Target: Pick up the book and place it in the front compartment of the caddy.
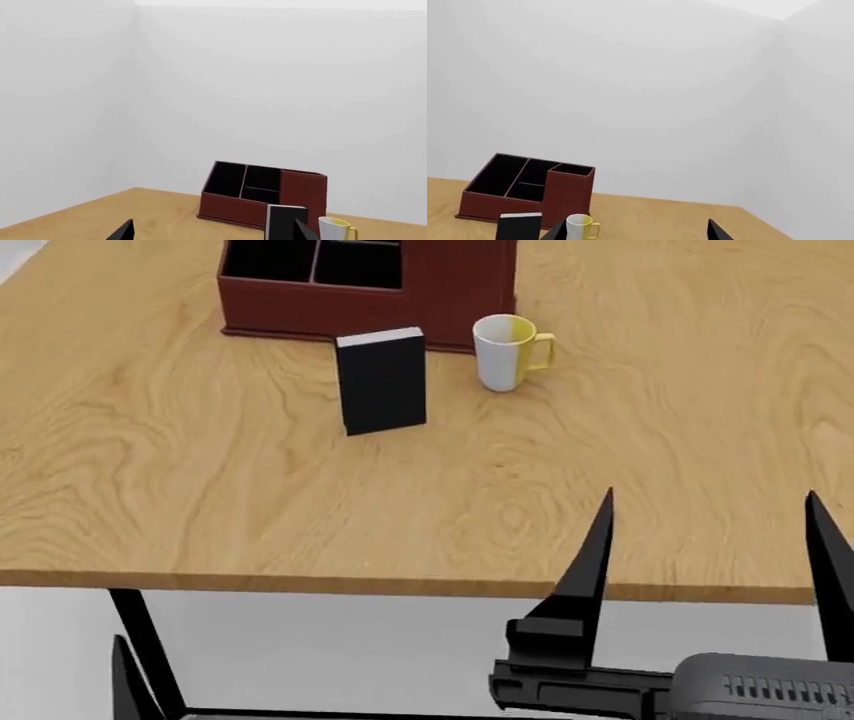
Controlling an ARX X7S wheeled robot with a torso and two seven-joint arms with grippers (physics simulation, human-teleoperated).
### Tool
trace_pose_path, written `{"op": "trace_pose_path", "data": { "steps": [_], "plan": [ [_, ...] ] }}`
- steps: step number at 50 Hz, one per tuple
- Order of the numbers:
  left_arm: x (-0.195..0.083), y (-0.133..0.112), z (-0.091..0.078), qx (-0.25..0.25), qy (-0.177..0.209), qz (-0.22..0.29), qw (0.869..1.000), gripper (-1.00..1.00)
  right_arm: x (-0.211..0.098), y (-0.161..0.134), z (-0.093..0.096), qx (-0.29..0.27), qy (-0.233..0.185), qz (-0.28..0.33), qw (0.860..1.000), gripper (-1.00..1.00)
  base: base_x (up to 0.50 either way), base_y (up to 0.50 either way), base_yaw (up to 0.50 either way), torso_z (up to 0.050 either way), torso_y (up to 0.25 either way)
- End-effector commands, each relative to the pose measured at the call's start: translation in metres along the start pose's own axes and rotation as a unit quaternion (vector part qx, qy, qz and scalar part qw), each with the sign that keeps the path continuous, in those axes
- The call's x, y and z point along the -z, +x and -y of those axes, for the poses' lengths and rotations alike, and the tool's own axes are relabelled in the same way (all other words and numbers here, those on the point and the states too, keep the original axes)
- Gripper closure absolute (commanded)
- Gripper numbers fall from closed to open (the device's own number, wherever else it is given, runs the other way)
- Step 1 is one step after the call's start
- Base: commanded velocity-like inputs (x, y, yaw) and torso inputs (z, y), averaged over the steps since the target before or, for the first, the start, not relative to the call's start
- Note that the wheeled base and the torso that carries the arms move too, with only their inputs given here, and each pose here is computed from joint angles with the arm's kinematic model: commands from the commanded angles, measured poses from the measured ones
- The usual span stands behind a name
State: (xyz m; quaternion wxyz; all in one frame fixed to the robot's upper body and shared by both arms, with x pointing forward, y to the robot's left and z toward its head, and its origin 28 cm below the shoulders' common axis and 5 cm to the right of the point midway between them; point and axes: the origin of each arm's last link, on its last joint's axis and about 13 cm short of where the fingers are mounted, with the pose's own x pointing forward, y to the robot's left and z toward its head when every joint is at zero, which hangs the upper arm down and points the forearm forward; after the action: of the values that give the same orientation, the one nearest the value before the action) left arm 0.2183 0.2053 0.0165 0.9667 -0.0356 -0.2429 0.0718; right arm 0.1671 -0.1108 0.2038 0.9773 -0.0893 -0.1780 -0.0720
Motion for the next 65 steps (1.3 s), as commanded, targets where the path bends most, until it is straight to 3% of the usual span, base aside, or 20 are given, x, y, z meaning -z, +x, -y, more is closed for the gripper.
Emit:
{"op": "trace_pose_path", "data": {
  "steps": [1,65],
  "plan": [
    [0.0,0.0,0.0,-0.003,-0.001,0.0,1.0,-1.0,0.0002,0.0012,0.0,-0.001,0.0,-0.001,1.0,-1.0,0.38,0.15,0.0,0.0,0.0],
    [0.0,0.0001,0.0001,0.004,-0.005,0.003,1.0,-1.0,0.0025,-0.002,0.0015,0.004,0.005,-0.007,1.0,-1.0,0.37,0.16,0.0,0.0,0.001]
  ]
}}
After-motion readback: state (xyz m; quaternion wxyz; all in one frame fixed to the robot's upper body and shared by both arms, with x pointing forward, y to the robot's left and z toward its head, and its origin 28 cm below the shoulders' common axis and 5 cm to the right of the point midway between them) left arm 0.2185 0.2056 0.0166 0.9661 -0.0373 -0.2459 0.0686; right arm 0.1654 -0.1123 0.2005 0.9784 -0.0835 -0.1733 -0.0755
